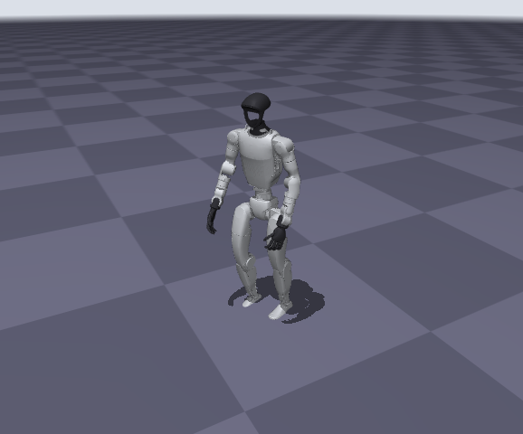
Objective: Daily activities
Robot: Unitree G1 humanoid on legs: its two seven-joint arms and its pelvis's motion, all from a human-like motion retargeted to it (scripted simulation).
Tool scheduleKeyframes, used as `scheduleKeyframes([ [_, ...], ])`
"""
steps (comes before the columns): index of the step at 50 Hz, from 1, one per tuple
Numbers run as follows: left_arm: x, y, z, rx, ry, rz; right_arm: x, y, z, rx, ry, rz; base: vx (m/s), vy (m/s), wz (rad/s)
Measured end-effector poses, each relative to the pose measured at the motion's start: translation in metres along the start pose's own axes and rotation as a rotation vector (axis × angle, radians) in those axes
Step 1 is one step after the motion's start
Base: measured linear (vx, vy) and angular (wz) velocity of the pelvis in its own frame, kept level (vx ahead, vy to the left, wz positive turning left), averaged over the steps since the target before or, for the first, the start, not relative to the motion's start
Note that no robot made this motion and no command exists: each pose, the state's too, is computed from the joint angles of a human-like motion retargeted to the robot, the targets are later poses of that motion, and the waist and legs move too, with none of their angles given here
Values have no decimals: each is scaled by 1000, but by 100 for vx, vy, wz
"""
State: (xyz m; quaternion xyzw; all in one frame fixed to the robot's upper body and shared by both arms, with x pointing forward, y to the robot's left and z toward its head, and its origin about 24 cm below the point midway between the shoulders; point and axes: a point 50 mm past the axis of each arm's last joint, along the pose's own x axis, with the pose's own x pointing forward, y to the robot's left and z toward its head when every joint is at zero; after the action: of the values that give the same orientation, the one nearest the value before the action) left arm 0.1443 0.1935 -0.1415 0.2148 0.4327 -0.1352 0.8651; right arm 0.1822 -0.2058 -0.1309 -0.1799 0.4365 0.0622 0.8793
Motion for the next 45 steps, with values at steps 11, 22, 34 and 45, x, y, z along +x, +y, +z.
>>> scheduleKeyframes([
  [11,-1,9,14,17,-77,-10,0,6,-2,-53,28,91,1,0,-26],
  [22,-4,21,4,26,-45,13,2,7,2,-46,20,93,-1,-1,-42],
  [34,-5,24,8,-83,-85,74,5,16,20,64,-32,51,-2,-6,-59],
  [45,0,-3,115,-64,-441,-61,6,31,35,54,-81,95,-3,-12,-86],
])
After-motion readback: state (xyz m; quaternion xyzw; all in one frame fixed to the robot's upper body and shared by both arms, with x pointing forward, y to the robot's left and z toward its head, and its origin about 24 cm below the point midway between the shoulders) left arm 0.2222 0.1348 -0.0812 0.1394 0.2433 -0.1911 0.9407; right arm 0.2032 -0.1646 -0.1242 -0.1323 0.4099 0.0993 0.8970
